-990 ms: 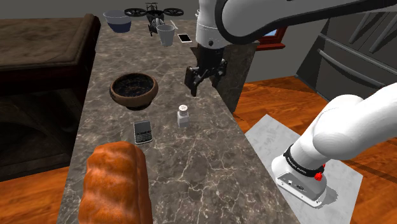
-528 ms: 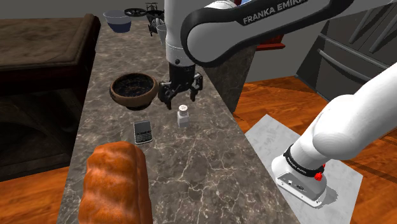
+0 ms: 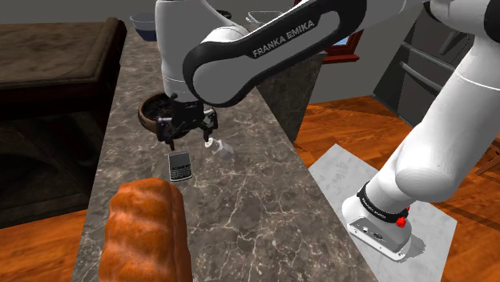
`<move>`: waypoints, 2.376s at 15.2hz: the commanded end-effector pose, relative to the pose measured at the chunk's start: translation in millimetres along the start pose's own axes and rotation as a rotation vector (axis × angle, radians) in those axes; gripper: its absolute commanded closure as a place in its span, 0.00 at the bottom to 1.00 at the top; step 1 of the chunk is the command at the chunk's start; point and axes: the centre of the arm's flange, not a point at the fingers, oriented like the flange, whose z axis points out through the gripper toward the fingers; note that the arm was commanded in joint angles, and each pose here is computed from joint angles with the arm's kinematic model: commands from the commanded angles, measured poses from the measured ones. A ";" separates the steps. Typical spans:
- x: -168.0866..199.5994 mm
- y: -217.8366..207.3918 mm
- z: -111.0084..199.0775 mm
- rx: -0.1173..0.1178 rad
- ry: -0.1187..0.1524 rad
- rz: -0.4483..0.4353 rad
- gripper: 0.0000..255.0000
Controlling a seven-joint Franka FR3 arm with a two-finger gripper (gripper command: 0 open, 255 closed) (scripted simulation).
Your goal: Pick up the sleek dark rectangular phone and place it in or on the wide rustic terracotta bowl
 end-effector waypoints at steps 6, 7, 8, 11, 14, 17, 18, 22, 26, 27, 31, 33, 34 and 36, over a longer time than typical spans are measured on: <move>15.4 -37.5 51.2 -0.039 -0.038 0.045 0.00; 15.2 -37.3 56.4 -0.039 -0.038 0.045 0.00; 15.0 -37.1 61.7 -0.039 -0.038 0.045 0.00; 14.2 -36.4 80.6 -0.039 -0.038 0.045 0.00; 14.2 -36.4 80.6 -0.039 -0.038 0.045 0.00; 14.2 -36.4 80.6 -0.039 -0.038 0.045 0.00; 14.2 -36.4 80.6 -0.039 -0.038 0.045 0.00; 14.2 -36.4 80.3 -0.039 -0.038 0.045 1.00; 14.2 -36.4 80.0 -0.039 -0.038 0.045 1.00; 14.2 -36.4 79.9 -0.039 -0.038 0.045 1.00; 14.4 -37.4 70.1 -0.039 -0.038 0.045 1.00; 14.5 -38.4 59.5 -0.039 -0.038 0.045 1.00; 14.6 -39.0 54.3 -0.039 -0.038 0.045 1.00; 14.8 -40.0 43.8 -0.039 -0.038 0.045 1.00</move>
